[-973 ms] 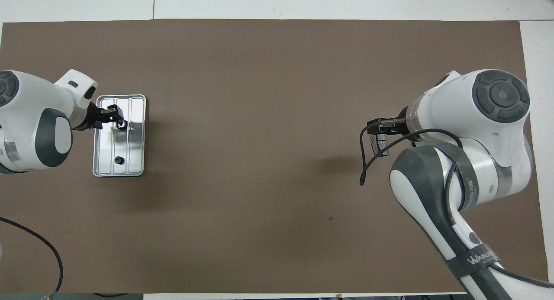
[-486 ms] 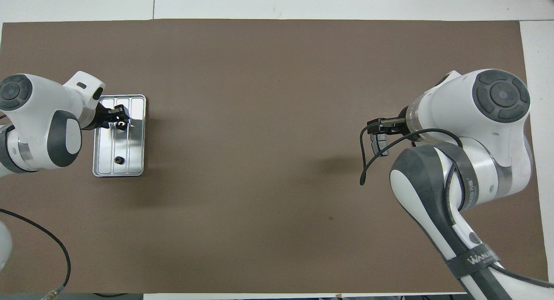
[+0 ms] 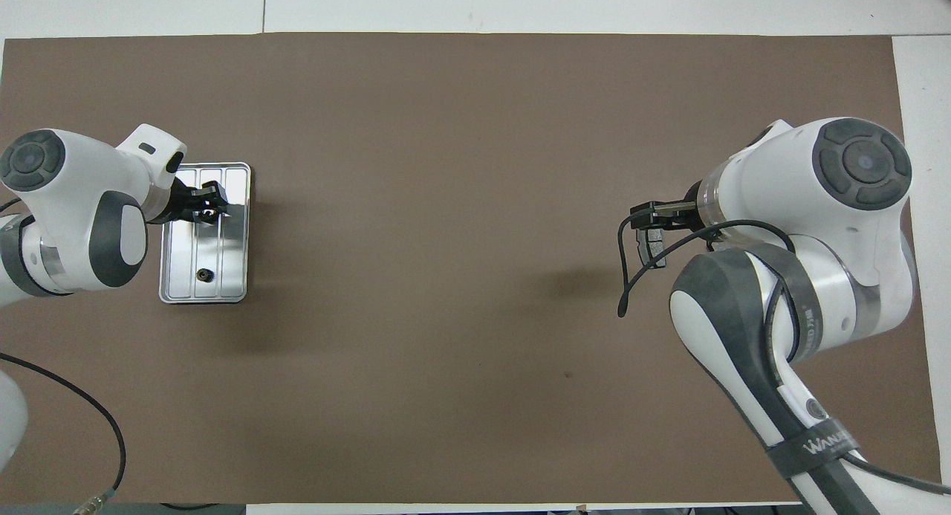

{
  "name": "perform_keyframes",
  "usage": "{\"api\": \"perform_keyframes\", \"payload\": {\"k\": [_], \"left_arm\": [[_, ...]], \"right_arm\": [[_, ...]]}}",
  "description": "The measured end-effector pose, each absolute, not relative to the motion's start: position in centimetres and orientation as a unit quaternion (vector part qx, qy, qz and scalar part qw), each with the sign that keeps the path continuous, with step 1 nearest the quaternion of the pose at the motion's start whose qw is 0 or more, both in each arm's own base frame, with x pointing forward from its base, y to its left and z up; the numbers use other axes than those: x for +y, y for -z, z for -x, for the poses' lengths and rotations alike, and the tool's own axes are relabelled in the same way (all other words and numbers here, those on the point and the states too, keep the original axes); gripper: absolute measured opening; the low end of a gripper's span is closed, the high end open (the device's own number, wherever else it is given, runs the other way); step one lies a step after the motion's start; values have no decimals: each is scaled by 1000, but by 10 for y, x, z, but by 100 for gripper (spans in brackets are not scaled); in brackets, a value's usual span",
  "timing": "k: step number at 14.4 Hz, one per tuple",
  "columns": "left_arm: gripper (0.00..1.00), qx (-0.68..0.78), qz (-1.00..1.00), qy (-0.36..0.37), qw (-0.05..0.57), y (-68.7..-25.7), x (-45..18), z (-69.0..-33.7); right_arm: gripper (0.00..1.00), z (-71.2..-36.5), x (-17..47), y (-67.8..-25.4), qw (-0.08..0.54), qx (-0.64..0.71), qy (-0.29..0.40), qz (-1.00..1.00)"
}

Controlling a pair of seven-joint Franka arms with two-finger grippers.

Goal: Place bearing gear from tray to pile
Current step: 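Grasp the black bearing in the tray with the left gripper while the right gripper advances, then lift the bearing with the left gripper and set it mid-table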

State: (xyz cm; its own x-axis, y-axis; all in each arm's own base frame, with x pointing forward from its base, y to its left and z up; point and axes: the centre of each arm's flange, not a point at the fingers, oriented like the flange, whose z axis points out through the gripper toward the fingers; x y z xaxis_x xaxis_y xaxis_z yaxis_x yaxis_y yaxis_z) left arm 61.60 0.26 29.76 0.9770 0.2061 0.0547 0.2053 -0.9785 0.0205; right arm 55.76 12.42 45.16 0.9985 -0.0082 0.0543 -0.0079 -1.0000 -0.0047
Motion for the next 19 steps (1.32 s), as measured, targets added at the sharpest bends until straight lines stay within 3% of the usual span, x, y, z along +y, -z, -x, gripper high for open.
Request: {"api": "perform_keyframes", "payload": {"k": [1, 2, 8, 11, 15, 19], "left_arm": [[39, 103, -994, -30, 9, -299, 1, -616], [35, 103, -994, -29, 9, -299, 1, -616], [35, 153, -988, -5, 8, -315, -28, -622], [35, 209, -978, 12, 3, -335, -128, -616], [35, 280, -960, 15, -4, -334, -269, -569], [35, 321, -946, -15, 31, -332, -346, -533]], "right_arm": [[100, -558, 124, -452, 2, 4, 27, 1000], [100, -558, 124, -452, 2, 4, 28, 1000], [100, -557, 138, -457, 4, -8, 35, 999], [100, -558, 135, -458, 5, -5, 36, 999], [100, -560, 128, -460, 5, 1, 38, 999], [100, -566, 108, -464, 4, -2, 42, 999]]}}
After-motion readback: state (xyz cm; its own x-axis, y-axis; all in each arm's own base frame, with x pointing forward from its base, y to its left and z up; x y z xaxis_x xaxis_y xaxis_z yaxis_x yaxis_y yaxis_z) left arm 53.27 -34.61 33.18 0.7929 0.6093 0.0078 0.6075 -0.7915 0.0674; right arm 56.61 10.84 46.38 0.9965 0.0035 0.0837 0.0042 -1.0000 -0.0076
